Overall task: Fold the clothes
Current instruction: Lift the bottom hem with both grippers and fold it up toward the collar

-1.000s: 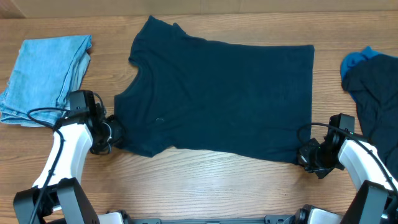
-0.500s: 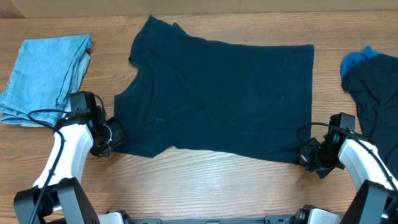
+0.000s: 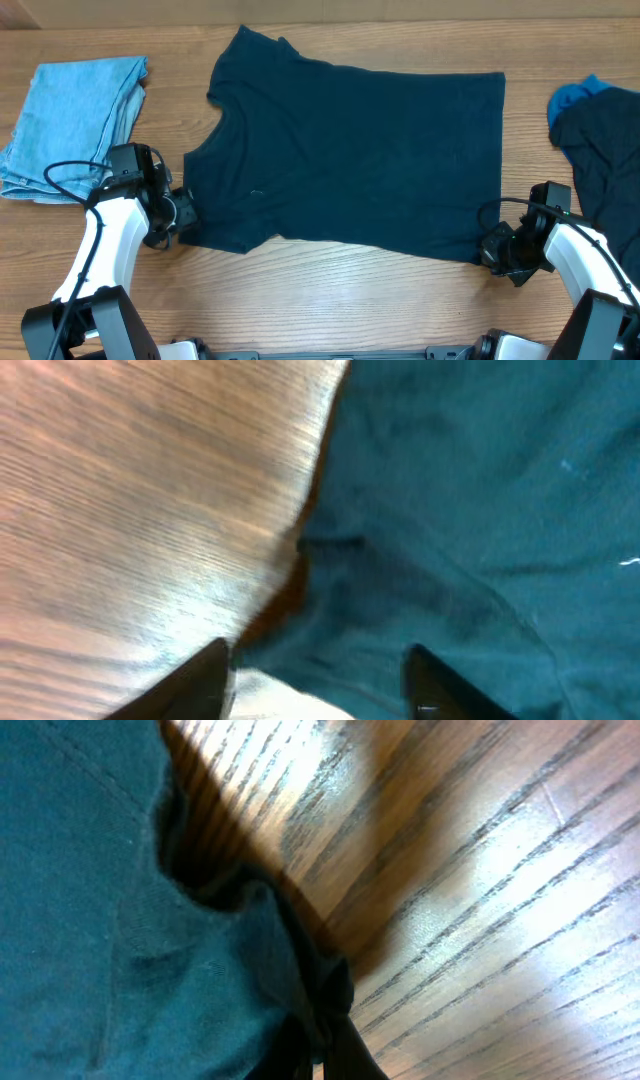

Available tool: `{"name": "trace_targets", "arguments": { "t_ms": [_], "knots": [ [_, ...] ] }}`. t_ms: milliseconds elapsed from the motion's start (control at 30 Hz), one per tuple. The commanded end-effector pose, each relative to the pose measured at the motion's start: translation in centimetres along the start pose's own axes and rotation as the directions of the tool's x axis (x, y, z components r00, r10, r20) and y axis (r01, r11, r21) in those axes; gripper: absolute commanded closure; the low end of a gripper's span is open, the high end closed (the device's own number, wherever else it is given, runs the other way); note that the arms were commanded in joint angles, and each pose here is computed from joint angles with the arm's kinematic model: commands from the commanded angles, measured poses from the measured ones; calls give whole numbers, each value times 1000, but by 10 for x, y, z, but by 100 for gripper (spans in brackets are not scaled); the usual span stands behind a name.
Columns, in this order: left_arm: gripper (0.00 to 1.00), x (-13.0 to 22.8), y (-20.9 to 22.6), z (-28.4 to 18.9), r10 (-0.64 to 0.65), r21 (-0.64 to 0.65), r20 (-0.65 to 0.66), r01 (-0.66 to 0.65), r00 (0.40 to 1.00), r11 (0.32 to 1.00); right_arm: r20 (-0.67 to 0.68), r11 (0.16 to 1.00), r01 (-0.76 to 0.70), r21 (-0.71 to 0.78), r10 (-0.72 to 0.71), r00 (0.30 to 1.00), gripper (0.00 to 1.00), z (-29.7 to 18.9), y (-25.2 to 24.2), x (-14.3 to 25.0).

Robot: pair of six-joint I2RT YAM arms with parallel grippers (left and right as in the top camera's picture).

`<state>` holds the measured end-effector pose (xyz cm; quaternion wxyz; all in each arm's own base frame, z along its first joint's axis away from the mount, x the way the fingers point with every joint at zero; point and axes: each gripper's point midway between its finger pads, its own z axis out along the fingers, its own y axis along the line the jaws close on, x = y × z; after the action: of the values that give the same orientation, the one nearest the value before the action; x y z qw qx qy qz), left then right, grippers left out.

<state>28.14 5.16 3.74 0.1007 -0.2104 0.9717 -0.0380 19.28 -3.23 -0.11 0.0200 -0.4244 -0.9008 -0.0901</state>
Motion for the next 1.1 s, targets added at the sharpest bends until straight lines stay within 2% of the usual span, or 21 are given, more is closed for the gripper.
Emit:
{"name": "trace_targets", "arguments": {
  "t_ms": [0, 200, 500, 700, 733, 767, 800, 900, 967, 1067],
  "knots": [
    [26, -11, 1, -2, 108, -32, 35, -107, 993, 994, 26, 1000, 27, 0, -27, 999, 96, -5, 4, -9],
    [38, 2, -8, 17, 164, 45, 46, -166, 985, 985, 27, 1000, 27, 0, -27, 999, 96, -5, 4, -9],
    [36, 17, -6, 33, 166, 57, 42, -168, 985, 984, 30, 1000, 28, -2, -28, 999, 95, -5, 4, -10],
    [54, 19, -13, 32, 166, 102, 38, -169, 985, 980, 30, 1000, 27, -2, -27, 999, 94, -5, 4, -10],
    [61, 19, -13, 32, 166, 102, 39, -169, 985, 980, 30, 1000, 27, -2, -27, 999, 94, -5, 4, -10],
    [75, 19, -13, 32, 165, 102, 39, -168, 986, 980, 30, 1000, 27, -2, -27, 999, 94, -5, 4, -10],
    [83, 19, -13, 32, 157, 102, 38, -160, 987, 982, 30, 1000, 27, -2, -27, 999, 94, -5, 4, -10],
    [89, 19, -13, 32, 139, 103, 38, -142, 990, 985, 26, 1000, 26, 1, -26, 999, 93, -5, 4, -9],
    [96, 17, -14, 31, 117, 104, 38, -120, 992, 987, 24, 1000, 21, 2, -21, 999, 96, -5, 4, -8],
    [96, 12, -15, 27, 91, 106, 42, -95, 995, 990, 23, 1000, 21, 2, -21, 1000, 96, -5, 4, -9]
  ]
}}
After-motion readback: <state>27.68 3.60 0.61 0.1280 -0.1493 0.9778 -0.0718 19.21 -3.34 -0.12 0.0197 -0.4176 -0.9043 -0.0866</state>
